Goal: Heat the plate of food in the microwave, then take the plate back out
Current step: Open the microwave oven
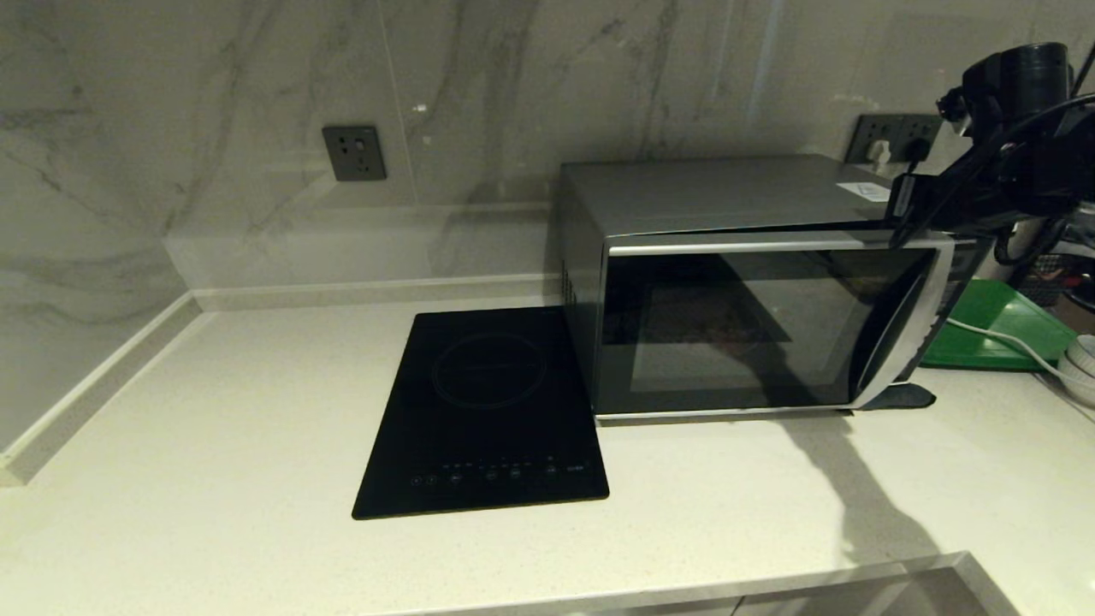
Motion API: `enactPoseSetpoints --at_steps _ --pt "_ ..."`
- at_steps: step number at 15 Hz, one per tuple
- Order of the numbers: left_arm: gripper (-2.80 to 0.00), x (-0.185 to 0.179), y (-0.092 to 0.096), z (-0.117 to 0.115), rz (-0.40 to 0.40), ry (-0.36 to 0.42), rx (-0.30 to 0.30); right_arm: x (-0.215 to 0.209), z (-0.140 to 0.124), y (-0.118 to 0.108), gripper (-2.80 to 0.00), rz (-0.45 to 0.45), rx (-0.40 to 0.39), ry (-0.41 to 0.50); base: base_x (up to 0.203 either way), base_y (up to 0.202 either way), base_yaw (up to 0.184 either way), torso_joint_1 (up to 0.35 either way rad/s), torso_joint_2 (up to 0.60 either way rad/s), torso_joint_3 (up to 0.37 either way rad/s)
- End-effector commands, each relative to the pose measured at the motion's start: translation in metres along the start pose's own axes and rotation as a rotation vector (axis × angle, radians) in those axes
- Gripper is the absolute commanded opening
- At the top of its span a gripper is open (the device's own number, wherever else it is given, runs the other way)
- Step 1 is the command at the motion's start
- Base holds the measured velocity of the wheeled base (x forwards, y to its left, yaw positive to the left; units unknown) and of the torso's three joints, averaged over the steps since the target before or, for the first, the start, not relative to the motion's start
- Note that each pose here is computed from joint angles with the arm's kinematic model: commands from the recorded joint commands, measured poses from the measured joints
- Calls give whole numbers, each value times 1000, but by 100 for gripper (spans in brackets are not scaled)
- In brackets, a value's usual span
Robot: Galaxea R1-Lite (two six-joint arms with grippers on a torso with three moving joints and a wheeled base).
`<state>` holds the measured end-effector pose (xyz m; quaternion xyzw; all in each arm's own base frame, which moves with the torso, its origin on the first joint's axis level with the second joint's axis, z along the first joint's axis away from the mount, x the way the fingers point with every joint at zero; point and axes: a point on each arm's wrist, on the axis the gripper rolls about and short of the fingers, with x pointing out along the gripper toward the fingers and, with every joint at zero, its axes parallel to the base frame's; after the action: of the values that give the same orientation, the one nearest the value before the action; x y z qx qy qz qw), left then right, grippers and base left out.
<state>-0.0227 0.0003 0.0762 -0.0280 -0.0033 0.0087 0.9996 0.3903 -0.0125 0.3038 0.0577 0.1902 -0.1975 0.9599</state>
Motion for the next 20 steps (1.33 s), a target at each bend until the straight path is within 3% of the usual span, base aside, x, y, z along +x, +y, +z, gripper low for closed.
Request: enactPoseSetpoints --at_steps 1,6,11,15,20 --pt "-280 0 0 0 1 0 -1 -23 6 -6 -280 1 6 5 0 0 0 0 0 0" --pt "-280 0 0 0 1 0 -1 -57 -1 -19 -280 -3 32 67 0 0 0 0 0 0" --pt "-280 0 0 0 1 0 -1 -88 -8 -27 -280 69 36 98 0 0 0 0 0 0" --pt "-280 0 0 0 1 0 -1 -59 -1 -12 -280 52 34 61 0 0 0 0 0 0" --pt "-280 0 0 0 1 0 -1 -18 -14 6 -280 -11 25 40 0 0 0 0 0 0"
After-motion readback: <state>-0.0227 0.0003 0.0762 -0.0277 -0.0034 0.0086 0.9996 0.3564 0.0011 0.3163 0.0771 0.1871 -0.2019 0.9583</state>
